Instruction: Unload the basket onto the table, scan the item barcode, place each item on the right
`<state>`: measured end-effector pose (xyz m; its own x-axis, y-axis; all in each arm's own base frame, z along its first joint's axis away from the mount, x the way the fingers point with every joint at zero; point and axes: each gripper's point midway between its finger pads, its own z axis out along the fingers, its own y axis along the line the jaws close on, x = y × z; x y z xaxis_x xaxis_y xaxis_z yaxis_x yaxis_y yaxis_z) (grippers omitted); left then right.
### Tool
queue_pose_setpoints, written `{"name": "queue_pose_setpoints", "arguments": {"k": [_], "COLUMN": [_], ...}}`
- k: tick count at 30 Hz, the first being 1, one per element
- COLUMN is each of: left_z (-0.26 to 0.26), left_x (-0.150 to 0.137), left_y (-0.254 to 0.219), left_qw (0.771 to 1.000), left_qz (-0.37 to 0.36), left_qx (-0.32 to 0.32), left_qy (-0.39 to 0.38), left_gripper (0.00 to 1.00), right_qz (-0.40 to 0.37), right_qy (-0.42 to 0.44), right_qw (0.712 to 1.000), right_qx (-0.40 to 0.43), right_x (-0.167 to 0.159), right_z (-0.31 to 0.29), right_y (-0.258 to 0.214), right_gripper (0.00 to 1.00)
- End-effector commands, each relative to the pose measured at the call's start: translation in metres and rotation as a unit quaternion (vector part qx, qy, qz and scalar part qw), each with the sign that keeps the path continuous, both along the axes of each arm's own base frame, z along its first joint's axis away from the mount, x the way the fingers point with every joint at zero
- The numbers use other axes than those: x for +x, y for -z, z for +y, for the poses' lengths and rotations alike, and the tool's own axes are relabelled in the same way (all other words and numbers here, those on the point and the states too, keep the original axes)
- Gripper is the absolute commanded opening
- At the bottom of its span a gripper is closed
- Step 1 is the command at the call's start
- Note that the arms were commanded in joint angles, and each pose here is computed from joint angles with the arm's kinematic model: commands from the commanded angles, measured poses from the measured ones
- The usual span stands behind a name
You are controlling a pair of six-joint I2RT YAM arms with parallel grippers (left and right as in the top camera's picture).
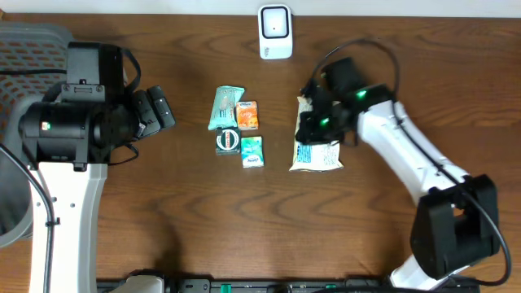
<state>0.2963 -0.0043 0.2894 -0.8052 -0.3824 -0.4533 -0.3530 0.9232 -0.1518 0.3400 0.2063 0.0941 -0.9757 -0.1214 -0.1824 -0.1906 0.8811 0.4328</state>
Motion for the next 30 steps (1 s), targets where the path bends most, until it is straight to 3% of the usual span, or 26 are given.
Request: {"name": "queue_pose_setpoints", "arguments": {"k": [1, 8, 14, 19, 21, 24, 26, 30], "left_z": [0.003, 0.003, 0.003, 0.003, 0.003, 0.003, 0.003, 0.003], "left_x": [-0.001, -0.001, -0.002, -0.001, -0.001, -0.001, -0.001, -0.001], "left_y": [-0.002, -0.002, -0.002, -0.002, -0.002, -0.002, -0.002, -0.002], "left_qw": [1.000, 1.000, 1.000, 1.000, 1.000, 1.000, 1.000, 1.000], "left_qz": [-0.002, -0.002, -0.002, -0.002, -0.002, -0.002, -0.002, -0.002], "left_qx": [0.003, 0.003, 0.003, 0.003, 0.003, 0.003, 0.003, 0.003], "left_qy": [-0.010, -0.010, -0.010, -0.010, -0.010, -0.010, -0.010, -0.010], "left_gripper": [0.97, 0.98, 0.98, 0.97, 0.98, 0.98, 0.98, 0.98], "right_qz": [-0.002, 0.019, 0.044, 0.050, 0.058, 0.058, 0.054, 0.051], "right_qy": [0.100, 0.127, 0.179, 0.248, 0.230, 0.154, 0.118, 0.079], "right_qw": [0.992, 0.988, 0.966, 0.939, 0.952, 0.985, 0.991, 0.994], "right_qx": [-0.077, -0.091, -0.182, -0.232, -0.192, -0.057, 0.019, 0.064], "right_x": [0.002, -0.015, -0.022, -0.008, 0.000, 0.013, 0.017, 0.015], "right_z": [-0.018, -0.026, -0.086, -0.151, -0.152, -0.118, -0.092, -0.058], "right_y": [0.024, 0.059, 0.067, 0.056, 0.044, 0.012, -0.010, -0.024], "right_gripper": [0.01, 0.01, 0.01, 0.01, 0.01, 0.01, 0.01, 0.01]}}
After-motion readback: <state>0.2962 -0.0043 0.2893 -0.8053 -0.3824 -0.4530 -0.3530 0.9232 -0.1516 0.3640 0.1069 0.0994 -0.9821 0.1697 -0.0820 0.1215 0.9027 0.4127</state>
